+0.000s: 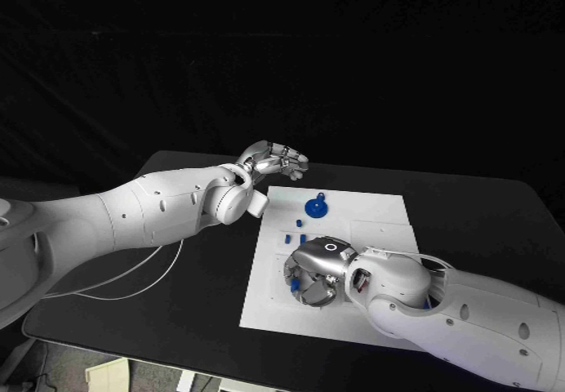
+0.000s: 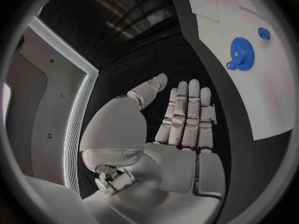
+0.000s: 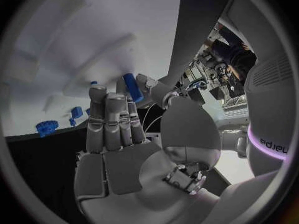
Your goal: Assemble the parts on the task board
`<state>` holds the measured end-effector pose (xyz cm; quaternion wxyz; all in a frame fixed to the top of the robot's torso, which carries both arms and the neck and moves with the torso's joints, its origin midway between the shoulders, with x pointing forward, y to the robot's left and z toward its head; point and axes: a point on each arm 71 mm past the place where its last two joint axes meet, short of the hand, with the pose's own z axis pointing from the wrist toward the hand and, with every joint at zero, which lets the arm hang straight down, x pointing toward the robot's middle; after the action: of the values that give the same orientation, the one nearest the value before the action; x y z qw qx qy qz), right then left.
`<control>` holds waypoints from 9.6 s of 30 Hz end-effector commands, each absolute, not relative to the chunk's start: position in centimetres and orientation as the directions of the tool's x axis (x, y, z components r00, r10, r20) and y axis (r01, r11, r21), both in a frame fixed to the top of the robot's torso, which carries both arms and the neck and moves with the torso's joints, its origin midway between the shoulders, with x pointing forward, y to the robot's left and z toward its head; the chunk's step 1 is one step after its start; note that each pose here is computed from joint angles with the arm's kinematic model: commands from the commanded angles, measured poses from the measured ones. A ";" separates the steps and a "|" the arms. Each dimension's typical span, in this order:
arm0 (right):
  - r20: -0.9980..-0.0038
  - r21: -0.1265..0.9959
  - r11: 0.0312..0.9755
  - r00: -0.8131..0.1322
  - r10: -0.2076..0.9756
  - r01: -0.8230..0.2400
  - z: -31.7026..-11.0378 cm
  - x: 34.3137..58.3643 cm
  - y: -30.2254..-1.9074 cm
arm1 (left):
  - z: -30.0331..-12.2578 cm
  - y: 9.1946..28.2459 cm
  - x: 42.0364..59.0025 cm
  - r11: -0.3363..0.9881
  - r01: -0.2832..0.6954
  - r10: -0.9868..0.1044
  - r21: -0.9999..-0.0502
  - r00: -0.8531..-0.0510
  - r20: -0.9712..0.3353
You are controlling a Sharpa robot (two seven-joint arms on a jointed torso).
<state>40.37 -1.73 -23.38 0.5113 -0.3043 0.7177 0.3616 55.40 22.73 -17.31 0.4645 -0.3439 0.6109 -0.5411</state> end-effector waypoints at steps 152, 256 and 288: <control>-0.524 0.496 0.867 -0.779 0.344 0.049 -22.6 42.1 -17.2 | -18.7 23.8 54.7 0.167 0.048 -0.922 -0.985 -0.346 -0.173; -0.533 0.435 0.895 -0.829 0.172 -0.094 -24.0 42.7 -14.5 | -18.7 23.8 54.7 0.168 0.039 -0.920 -0.985 -0.353 -0.171; -0.576 0.474 0.875 -0.785 0.228 -0.094 -23.4 42.5 -15.8 | -18.7 23.9 54.8 0.170 0.038 -0.921 -0.985 -0.350 -0.172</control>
<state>42.47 -15.70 -23.59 0.3151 0.0340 0.9187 0.2357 54.78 24.01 -18.81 0.4501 -0.3572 0.6223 -0.5315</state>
